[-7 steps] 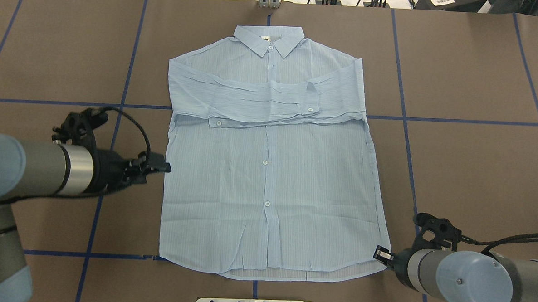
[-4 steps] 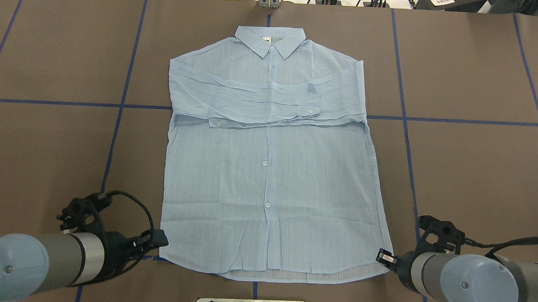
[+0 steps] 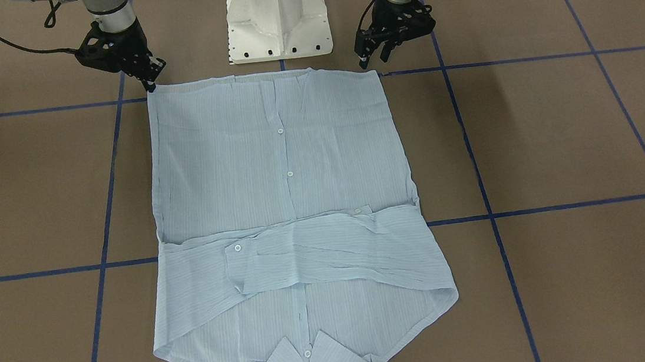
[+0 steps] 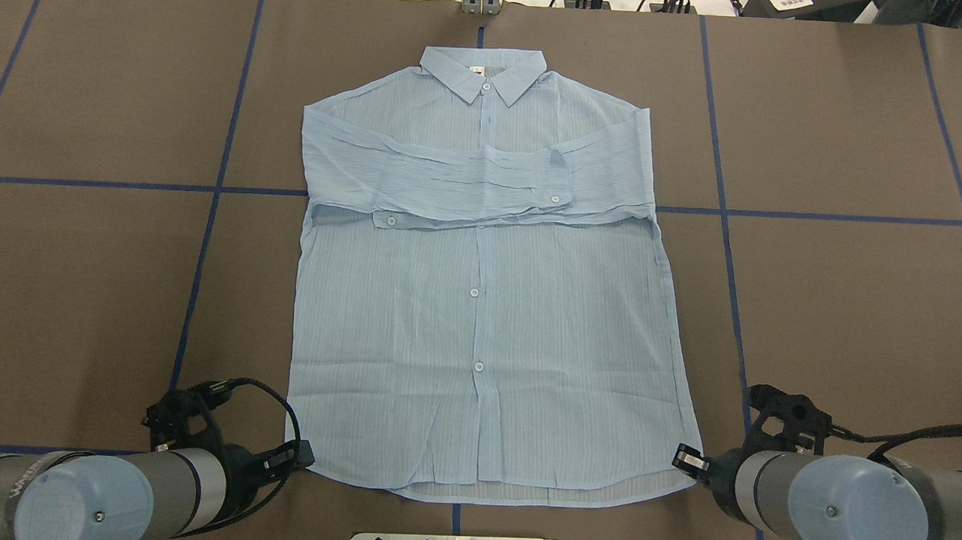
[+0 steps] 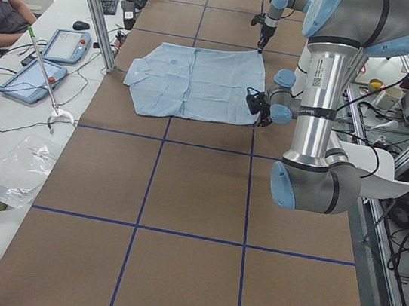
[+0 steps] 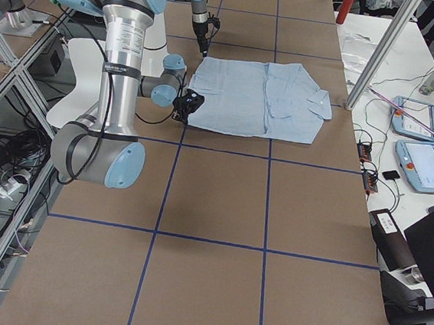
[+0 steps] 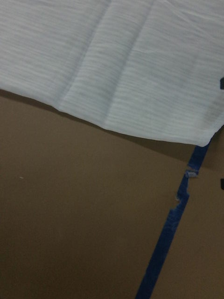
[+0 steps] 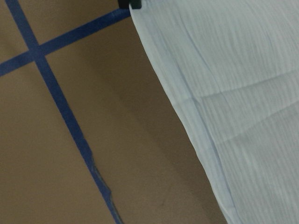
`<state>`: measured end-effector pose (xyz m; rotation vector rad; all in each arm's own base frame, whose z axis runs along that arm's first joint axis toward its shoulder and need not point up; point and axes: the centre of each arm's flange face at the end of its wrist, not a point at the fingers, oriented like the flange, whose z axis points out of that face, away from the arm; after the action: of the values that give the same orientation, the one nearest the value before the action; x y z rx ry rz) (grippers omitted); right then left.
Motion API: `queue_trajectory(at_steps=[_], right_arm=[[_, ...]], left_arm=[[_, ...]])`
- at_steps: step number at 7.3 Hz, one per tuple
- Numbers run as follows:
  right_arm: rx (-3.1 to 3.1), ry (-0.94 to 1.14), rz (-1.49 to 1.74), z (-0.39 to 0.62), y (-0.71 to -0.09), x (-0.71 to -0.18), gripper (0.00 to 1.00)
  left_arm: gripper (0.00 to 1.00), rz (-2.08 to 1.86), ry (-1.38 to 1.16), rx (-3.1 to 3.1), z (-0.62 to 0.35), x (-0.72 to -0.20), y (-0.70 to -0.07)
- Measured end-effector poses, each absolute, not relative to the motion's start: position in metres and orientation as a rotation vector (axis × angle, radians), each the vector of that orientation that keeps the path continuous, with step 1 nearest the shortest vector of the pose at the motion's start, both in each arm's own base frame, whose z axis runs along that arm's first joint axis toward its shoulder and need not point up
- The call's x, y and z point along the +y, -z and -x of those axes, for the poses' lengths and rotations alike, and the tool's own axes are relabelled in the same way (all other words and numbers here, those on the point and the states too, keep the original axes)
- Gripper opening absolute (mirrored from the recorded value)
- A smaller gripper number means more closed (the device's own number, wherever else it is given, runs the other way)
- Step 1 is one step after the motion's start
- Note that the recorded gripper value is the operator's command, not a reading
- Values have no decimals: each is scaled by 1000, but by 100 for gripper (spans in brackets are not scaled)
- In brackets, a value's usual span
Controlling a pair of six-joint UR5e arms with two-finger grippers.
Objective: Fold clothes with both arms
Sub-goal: 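Move the left gripper to the hem corner and grasp both hem corners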
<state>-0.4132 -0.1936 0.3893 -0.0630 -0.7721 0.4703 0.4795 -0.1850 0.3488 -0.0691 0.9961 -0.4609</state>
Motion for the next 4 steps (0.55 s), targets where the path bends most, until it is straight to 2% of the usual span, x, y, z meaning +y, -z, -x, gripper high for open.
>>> queue_trajectory(at_steps=[2, 4], right_arm=[[-772, -471, 62, 413, -389, -194, 0], [-771, -472, 61, 413, -390, -194, 0]], left_arm=[[62, 63, 463, 985, -487, -186, -354], [41, 58, 469, 977, -493, -189, -357]])
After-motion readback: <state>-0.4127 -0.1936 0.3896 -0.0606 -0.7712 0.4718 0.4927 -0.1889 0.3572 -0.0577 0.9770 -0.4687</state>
